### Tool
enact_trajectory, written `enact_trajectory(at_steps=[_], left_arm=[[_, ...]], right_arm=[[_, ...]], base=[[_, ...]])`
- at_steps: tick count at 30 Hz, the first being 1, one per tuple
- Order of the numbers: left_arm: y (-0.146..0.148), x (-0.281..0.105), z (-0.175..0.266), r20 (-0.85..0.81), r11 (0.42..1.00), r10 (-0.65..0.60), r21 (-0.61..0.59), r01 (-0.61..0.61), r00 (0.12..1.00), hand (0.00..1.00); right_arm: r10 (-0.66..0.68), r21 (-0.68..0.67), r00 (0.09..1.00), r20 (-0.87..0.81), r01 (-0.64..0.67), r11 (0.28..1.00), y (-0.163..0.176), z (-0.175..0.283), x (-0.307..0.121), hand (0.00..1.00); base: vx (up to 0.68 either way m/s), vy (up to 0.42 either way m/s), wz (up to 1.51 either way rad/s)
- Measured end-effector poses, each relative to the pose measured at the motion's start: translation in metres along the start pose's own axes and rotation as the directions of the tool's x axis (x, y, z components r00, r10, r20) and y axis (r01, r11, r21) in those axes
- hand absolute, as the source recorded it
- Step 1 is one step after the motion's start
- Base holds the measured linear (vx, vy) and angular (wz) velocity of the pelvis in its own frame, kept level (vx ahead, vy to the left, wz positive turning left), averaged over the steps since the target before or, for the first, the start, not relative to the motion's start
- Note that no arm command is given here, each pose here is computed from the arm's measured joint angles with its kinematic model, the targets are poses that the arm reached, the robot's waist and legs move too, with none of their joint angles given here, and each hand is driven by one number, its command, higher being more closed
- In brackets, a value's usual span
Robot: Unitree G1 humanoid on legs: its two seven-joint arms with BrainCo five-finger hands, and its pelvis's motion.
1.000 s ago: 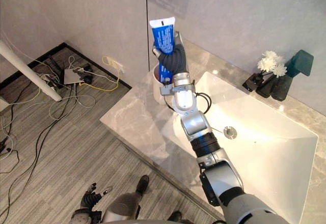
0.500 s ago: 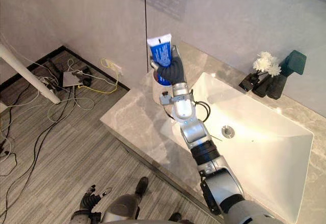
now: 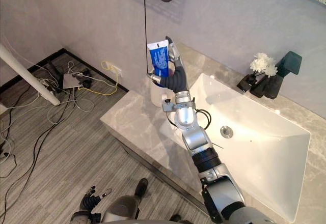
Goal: Organize washtable
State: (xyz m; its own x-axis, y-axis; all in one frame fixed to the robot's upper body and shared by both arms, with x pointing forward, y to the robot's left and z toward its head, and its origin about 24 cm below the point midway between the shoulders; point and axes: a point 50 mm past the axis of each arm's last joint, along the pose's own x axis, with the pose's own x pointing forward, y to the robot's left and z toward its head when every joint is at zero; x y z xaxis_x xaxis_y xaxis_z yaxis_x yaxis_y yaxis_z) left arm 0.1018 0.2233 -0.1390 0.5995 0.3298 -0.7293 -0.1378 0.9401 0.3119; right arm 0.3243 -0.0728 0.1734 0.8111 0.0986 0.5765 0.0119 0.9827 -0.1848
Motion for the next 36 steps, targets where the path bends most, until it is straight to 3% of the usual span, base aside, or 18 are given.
enact_trajectory(at_steps=[10,22,28,36], left_arm=[[0.0,-0.001,-0.009,-0.041,1.0,-0.002,0.007,0.002,0.999,0.0],[0.002,-0.003,-0.013,-0.051,1.0,0.0,0.012,0.001,0.999,0.0],[0.003,-0.003,-0.016,-0.06,1.0,-0.001,0.016,0.002,0.998,0.0],[0.005,-0.005,-0.022,-0.083,0.999,-0.02,0.029,0.023,0.996,0.0]], right_arm=[[-0.003,0.003,0.999,-0.036,0.003,1.0,0.0,-0.008,-0.009,0.0],[-0.027,0.029,0.998,0.061,0.025,0.999,-0.007,0.014,-0.011,0.0],[-0.064,0.049,0.985,0.16,0.057,0.997,-0.017,0.034,-0.01,0.0],[0.021,-0.089,0.934,0.356,0.011,0.996,-0.047,0.069,-0.013,0.0]], base=[[0.0,0.0,0.0],[0.0,-0.005,-0.04],[-0.01,-0.026,-0.11],[-0.01,-0.017,-0.13]])
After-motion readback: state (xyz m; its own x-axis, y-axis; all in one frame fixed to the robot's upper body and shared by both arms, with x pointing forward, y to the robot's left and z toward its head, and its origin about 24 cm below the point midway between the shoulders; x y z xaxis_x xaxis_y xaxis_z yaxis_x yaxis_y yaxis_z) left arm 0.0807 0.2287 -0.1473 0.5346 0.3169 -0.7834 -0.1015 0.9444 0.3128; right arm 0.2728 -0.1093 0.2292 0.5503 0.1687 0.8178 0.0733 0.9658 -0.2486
